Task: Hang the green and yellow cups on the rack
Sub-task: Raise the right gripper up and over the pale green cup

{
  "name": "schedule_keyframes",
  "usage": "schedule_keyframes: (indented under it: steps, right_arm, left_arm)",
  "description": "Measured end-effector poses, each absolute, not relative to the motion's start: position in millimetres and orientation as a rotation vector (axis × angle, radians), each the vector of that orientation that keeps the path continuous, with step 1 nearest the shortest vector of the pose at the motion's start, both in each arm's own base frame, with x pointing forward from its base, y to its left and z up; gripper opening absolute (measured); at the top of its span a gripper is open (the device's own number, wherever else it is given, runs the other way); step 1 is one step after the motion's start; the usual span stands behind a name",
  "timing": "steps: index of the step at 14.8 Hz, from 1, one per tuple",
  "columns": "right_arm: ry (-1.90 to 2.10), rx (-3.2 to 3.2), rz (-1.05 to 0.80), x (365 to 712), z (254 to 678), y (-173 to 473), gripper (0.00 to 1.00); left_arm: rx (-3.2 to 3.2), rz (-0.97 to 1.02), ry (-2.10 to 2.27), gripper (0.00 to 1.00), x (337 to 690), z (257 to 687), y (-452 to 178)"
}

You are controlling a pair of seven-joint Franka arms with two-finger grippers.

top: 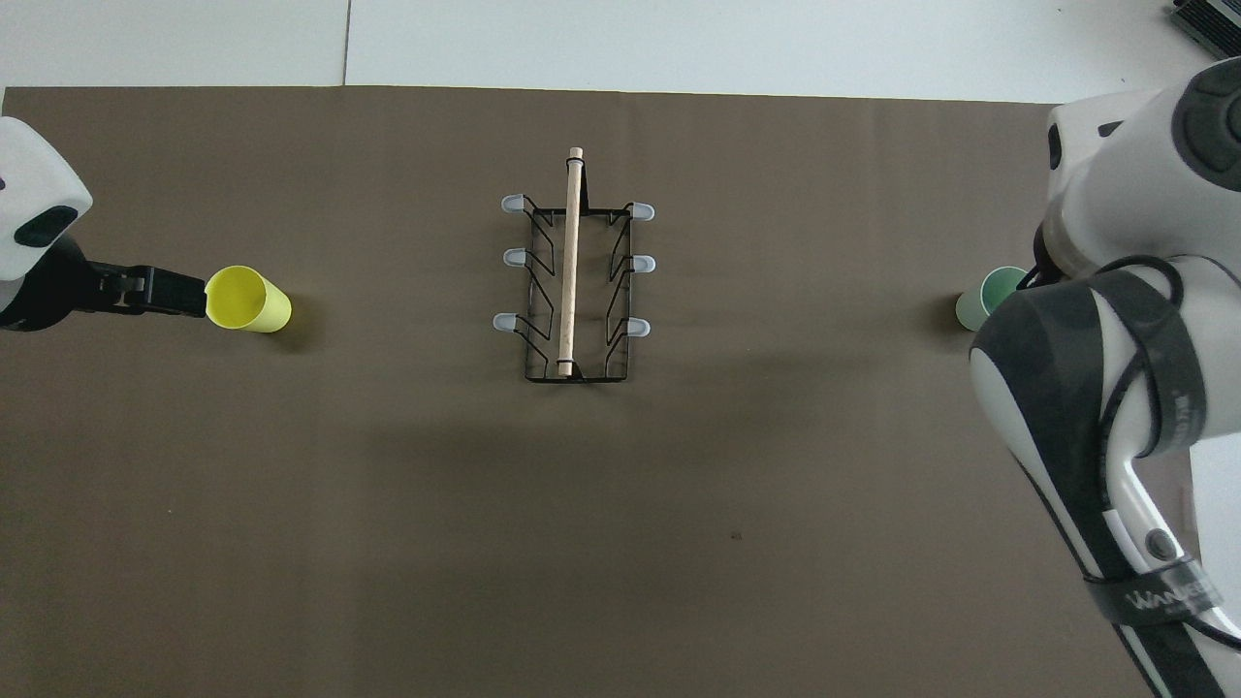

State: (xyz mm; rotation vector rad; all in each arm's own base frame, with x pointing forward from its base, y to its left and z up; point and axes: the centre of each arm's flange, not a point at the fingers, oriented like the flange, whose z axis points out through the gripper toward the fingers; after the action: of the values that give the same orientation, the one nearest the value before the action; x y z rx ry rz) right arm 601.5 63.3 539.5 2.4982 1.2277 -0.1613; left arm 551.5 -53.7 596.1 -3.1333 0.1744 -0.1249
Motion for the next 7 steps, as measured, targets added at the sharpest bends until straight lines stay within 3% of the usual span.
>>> schedule_keyframes:
  steps: [7]
  right_arm:
    - [1.6,1.997,-0.318,607,481,117,1.0]
  left_arm:
    - [-3.133,-0.125,0.174,1.0,551,596,-54]
